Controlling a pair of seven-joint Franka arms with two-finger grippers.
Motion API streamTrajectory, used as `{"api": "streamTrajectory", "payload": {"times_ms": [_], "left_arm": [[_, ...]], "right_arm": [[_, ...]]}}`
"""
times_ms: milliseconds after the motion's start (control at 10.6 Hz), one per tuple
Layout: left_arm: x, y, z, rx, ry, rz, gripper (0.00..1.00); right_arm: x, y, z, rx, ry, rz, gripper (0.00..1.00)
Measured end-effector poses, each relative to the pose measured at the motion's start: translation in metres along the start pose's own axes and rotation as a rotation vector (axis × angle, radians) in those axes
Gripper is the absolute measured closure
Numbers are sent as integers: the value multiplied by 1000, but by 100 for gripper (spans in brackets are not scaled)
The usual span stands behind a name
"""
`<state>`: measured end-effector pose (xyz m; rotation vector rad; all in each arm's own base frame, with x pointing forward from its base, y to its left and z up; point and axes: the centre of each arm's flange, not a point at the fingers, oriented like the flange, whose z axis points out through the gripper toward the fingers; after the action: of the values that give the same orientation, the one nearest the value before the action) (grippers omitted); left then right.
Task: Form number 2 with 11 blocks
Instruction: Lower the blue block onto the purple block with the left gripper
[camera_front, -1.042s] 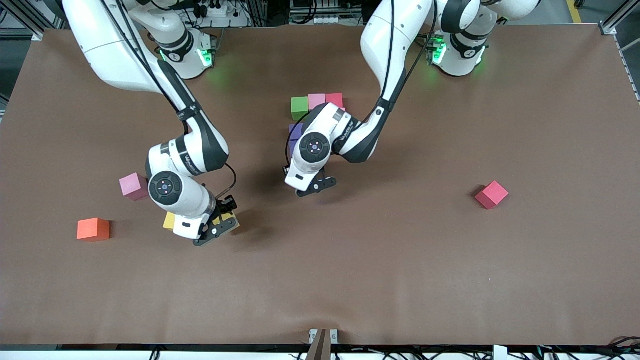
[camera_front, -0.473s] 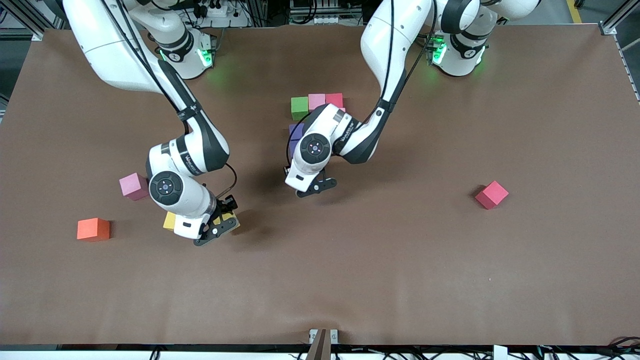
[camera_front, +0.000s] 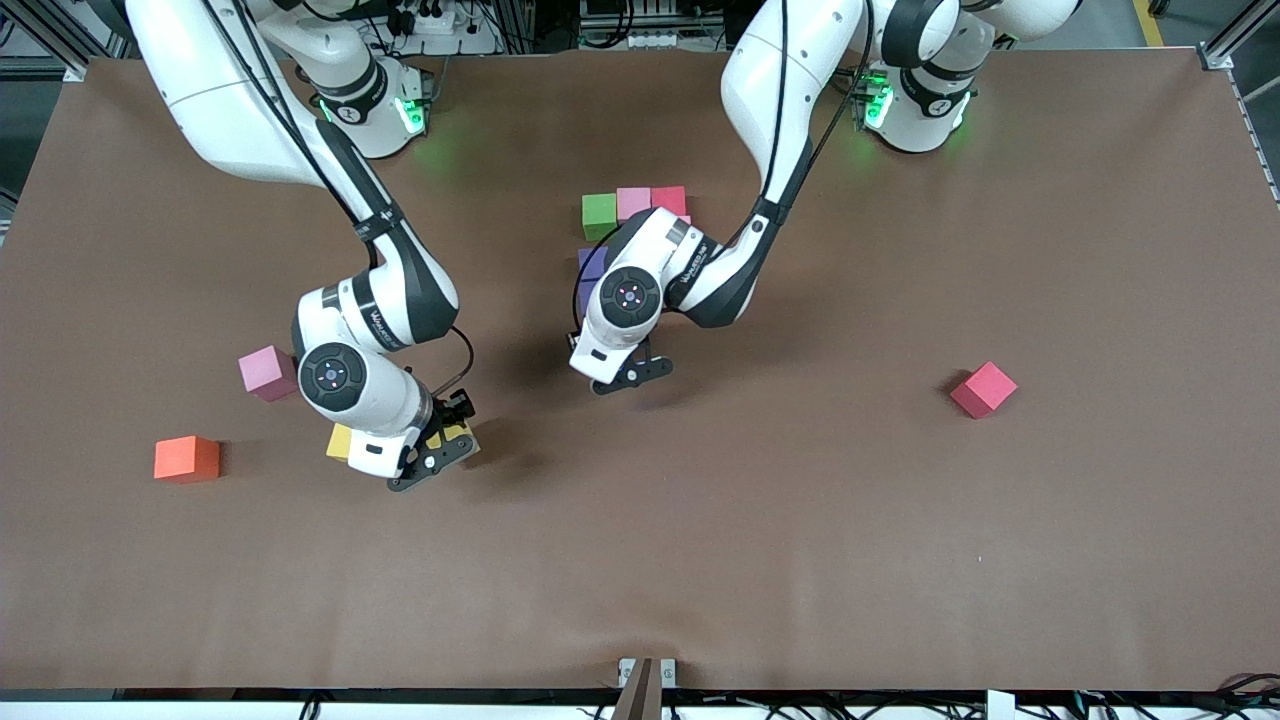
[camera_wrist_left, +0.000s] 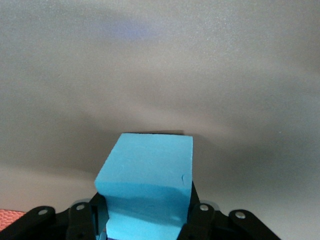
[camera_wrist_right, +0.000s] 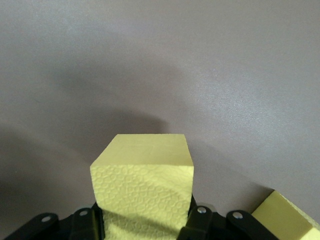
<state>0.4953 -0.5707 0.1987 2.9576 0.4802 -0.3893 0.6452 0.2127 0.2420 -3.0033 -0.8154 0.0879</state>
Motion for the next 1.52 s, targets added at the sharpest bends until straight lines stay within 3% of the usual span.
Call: {"api": "streamTrajectory", "payload": {"times_ms": [284, 568, 663, 1515], "left_arm": [[-2, 6, 1, -54, -1, 17, 40], [-11, 15, 6, -92, 22, 53, 3], [-14, 17, 7, -94, 24, 60, 0], [-13, 15, 10, -86, 31, 113, 0]], "right_arm": [[0, 0, 0, 0, 0, 0, 44], [0, 0, 0, 0, -1, 0, 44], [0, 0, 0, 0, -1, 0, 44], [0, 0, -1, 0, 0, 3, 44]]}}
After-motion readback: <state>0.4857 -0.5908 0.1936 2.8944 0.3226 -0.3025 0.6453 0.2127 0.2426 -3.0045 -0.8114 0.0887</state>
